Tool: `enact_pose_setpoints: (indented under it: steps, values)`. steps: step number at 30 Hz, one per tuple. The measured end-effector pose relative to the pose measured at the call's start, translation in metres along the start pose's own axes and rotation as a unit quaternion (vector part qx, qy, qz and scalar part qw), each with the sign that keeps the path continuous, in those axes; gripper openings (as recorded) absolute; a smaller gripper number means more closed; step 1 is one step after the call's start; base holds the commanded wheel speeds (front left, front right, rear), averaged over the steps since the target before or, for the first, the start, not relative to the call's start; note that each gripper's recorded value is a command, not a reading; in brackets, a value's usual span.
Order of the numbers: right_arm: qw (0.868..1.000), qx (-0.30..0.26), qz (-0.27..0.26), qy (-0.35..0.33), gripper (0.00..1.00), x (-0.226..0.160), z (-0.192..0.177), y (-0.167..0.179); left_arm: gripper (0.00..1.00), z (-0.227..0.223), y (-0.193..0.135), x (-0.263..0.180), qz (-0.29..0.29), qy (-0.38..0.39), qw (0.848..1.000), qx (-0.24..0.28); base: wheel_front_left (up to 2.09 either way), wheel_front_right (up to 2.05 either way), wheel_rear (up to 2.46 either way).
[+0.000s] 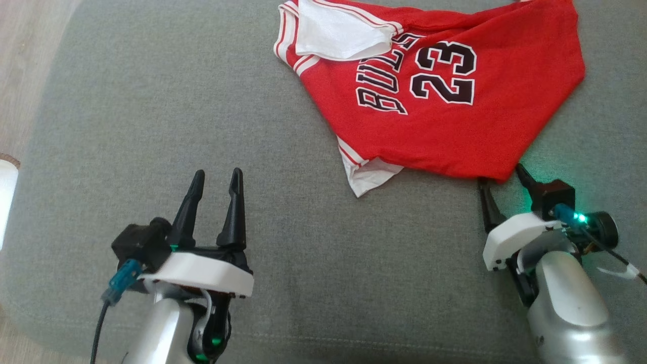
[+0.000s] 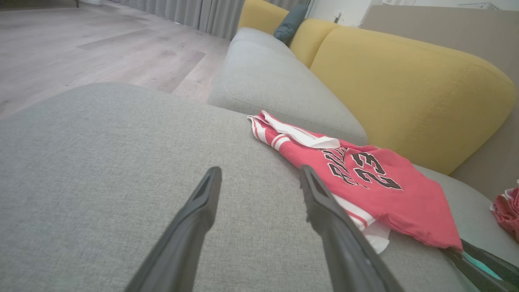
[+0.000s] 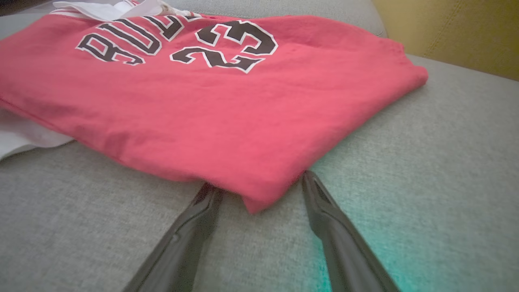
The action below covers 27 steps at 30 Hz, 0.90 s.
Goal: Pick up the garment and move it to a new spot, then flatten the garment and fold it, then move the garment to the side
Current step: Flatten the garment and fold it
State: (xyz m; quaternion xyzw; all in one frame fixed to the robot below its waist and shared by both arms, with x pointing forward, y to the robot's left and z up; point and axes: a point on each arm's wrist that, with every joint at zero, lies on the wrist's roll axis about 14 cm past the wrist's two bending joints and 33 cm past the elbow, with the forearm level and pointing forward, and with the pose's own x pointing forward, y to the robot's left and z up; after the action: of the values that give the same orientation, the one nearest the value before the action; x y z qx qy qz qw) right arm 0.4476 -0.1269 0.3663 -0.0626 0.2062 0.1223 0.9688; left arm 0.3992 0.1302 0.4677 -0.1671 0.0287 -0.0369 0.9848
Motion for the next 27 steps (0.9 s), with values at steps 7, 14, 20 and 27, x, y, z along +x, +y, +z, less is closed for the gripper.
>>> enact_pose_setpoints:
  steps: [7,14,20,27]
  values:
    - [1.0,0.002,-0.017,-0.013,0.0,0.003,0.006,-0.013,1.0,-0.002,-0.002,0.002,-0.004,0.003,1.0,-0.001,0.0,0.0,0.0]
    - [0.996,-0.012,-0.066,-0.065,0.0,-0.007,0.034,-0.047,1.0,-0.004,-0.012,0.007,-0.018,0.004,1.0,-0.004,0.0,0.0,0.0]
    - [0.985,-0.044,-0.128,-0.105,0.0,-0.036,0.054,-0.086,1.0,-0.005,-0.025,0.011,-0.038,0.005,0.999,-0.007,0.0,0.0,0.0]
    - [0.987,-0.036,-0.124,-0.096,0.0,-0.054,0.046,-0.079,1.0,-0.005,-0.034,0.012,-0.051,0.005,0.999,-0.008,0.0,0.0,0.0]
